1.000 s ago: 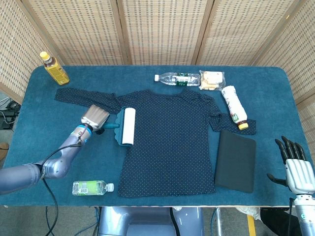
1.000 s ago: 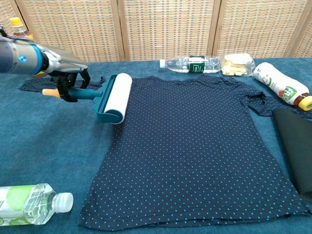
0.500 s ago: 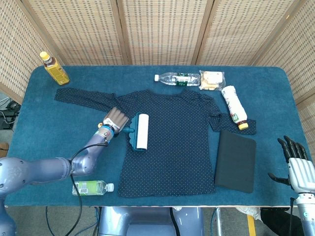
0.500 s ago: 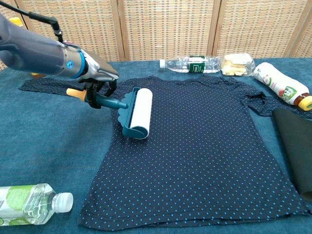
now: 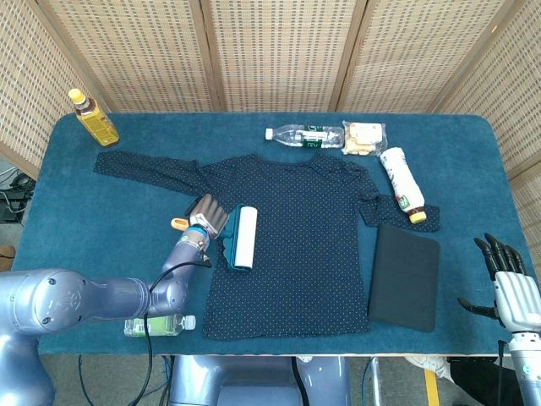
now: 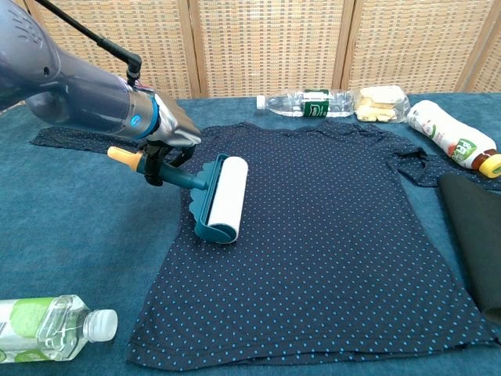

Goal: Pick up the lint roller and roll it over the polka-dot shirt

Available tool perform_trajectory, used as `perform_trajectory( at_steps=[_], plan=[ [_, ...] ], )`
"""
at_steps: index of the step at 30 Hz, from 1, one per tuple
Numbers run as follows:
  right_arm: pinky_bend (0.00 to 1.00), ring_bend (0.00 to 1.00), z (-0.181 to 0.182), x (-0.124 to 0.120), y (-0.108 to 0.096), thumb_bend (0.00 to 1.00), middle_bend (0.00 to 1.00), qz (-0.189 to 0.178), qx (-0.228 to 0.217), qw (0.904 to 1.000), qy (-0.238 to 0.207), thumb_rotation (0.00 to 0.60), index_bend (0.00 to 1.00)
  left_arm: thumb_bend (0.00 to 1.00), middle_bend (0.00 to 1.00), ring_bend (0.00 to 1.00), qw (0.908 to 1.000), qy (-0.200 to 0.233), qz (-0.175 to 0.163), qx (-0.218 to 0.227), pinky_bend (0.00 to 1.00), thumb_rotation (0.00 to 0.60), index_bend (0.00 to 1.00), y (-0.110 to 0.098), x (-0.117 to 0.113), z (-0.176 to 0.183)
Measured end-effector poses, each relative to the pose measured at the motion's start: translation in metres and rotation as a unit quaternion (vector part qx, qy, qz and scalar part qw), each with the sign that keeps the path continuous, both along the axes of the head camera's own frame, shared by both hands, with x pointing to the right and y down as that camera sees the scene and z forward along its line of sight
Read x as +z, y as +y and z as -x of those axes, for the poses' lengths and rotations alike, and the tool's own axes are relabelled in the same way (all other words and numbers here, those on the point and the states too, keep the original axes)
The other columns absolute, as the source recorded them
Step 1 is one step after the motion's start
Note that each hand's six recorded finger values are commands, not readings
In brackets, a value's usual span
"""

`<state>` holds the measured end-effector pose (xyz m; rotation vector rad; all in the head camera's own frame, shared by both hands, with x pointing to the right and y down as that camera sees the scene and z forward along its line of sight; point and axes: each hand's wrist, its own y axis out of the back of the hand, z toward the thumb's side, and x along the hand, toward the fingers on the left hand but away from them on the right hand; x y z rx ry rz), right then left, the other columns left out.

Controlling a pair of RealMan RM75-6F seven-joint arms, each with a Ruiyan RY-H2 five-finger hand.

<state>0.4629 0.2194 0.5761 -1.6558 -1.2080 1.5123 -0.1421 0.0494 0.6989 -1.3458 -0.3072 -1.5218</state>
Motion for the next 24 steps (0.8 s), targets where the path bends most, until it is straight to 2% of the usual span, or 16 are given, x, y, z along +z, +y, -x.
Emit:
perform_trajectory(
  at_steps=[10, 20, 24],
  plan=[
    [0.00, 0.00, -0.002, -0.002, -0.001, 0.11, 0.00, -0.003, 0.005, 1.0000, -0.006, 0.600, 0.00, 0.80, 0.85, 0.65, 0.9996, 0.027, 0.002, -0.006, 0.64, 0.600, 0.89, 0.006, 0.005, -0.042],
    [0.00, 0.00, -0.007, -0.003, -0.001, 0.11, 0.00, -0.002, 0.011, 0.9999, -0.004, 0.600, 0.00, 0.80, 0.85, 0.65, 0.9996, 0.027, 0.008, 0.004, 0.64, 0.600, 0.89, 0.020, 0.010, -0.080],
    [0.00, 0.00, -0.007, -0.002, -0.001, 0.11, 0.00, 0.000, 0.012, 0.9999, -0.003, 0.600, 0.00, 0.80, 0.85, 0.65, 0.9997, 0.024, 0.008, 0.005, 0.64, 0.600, 0.89, 0.023, 0.009, -0.084]
  ],
)
